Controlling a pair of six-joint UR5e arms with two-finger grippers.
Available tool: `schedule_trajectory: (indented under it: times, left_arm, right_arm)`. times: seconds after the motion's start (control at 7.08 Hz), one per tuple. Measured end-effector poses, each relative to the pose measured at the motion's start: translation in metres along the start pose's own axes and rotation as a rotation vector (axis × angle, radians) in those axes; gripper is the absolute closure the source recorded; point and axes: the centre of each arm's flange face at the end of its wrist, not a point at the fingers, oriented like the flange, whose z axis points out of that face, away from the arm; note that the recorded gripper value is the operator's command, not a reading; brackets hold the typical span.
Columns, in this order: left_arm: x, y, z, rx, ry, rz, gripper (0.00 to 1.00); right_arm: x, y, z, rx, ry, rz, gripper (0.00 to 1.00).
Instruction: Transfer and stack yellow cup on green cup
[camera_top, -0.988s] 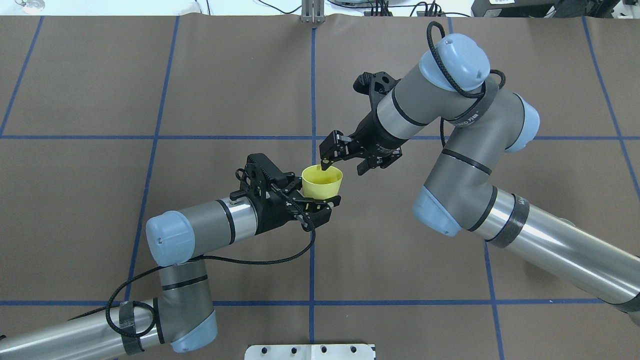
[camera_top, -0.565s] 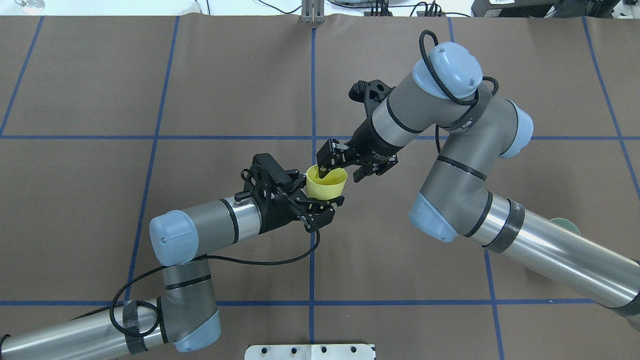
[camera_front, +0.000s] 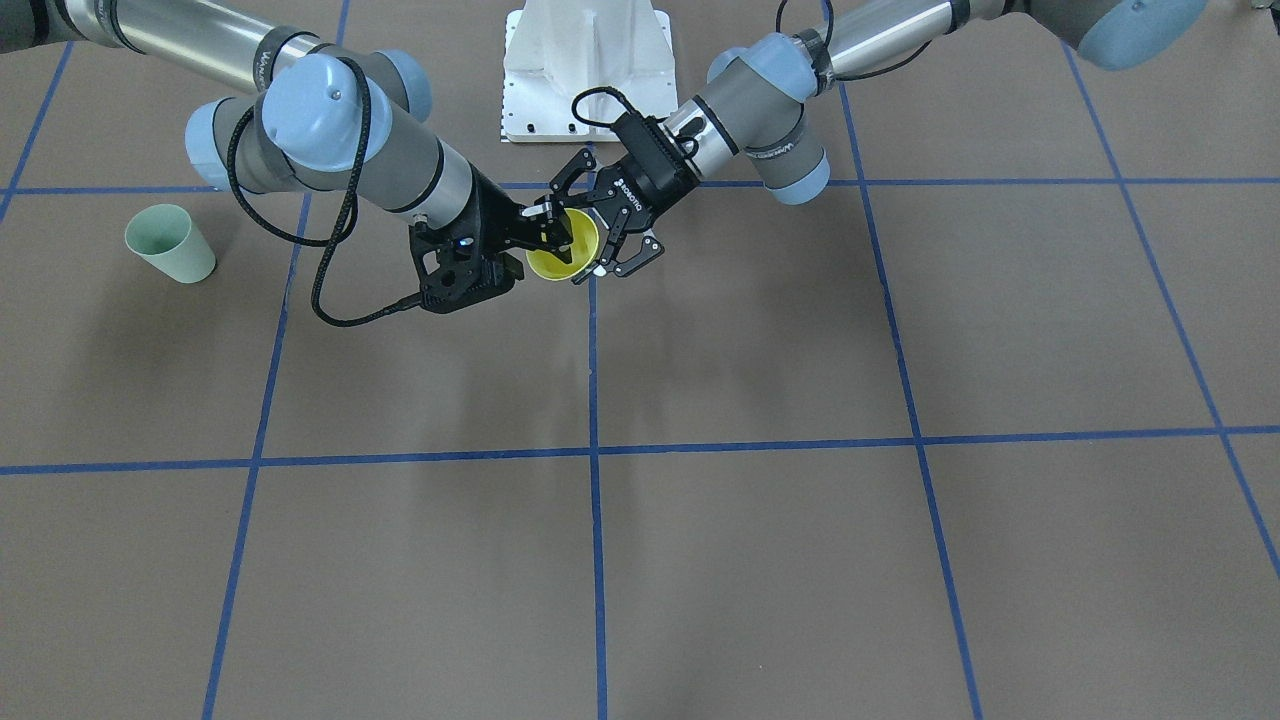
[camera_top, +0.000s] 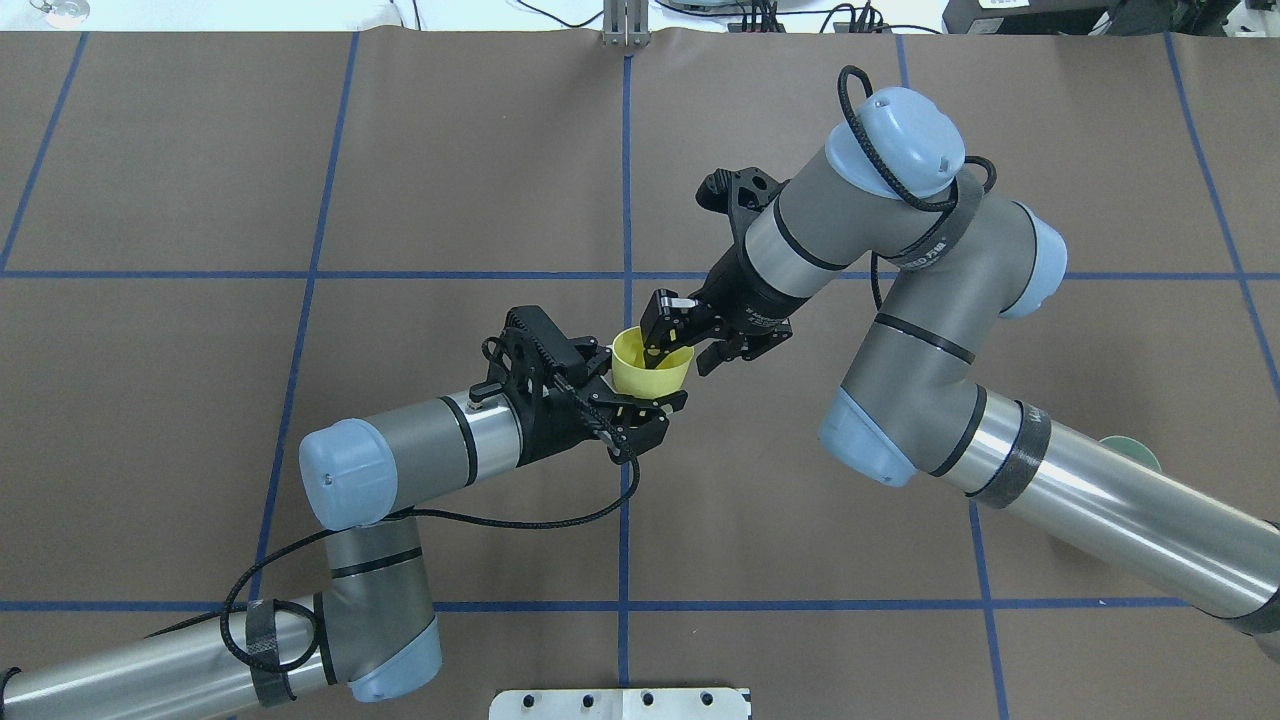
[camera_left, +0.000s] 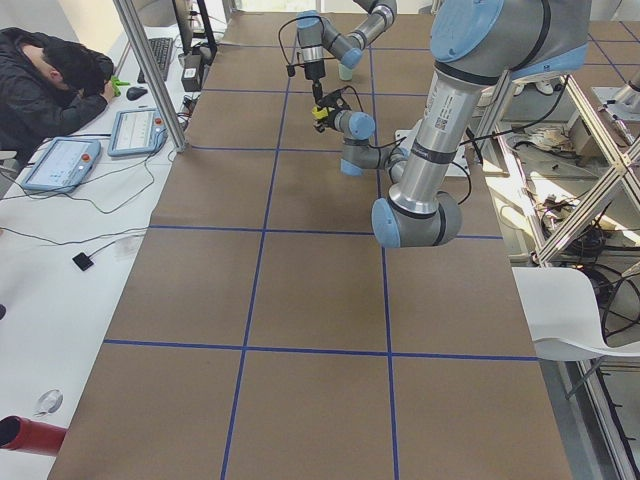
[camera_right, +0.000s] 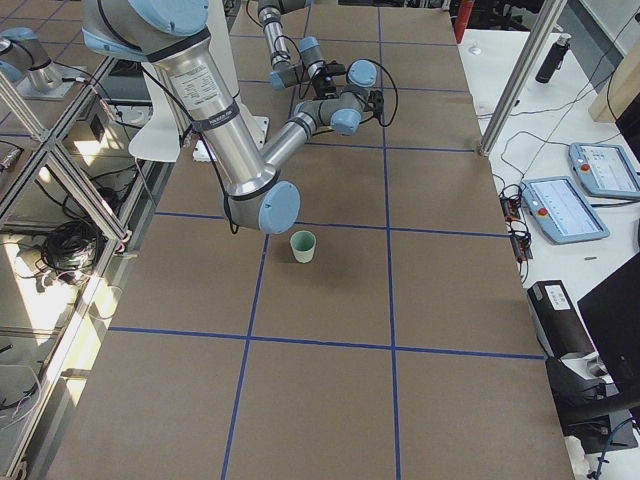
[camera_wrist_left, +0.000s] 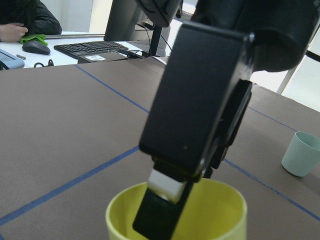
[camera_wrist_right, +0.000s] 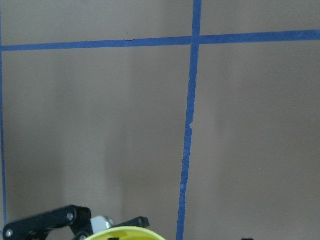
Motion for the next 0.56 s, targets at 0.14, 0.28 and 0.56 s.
schedule_trajectory:
  times: [0.14, 0.28, 0.56]
  left_arm:
    - [-0.0001, -0.0001, 0.0000, 0.000, 0.000, 0.000, 1.00]
    - [-0.0002, -0.0001, 0.0000, 0.000, 0.000, 0.000, 1.00]
    - [-0.0001, 0.0001, 0.0001, -0.002, 0.000, 0.000, 1.00]
  right_arm:
    - [0.0006, 0.0013, 0.0000, -0.010, -0.003, -0.001, 0.56]
    - [0.0013, 0.0023, 0.0001, -0.017, -0.004, -0.002, 0.60]
    - [0.0049, 0.0026, -0.0010, -0.023, -0.006, -0.002, 0.67]
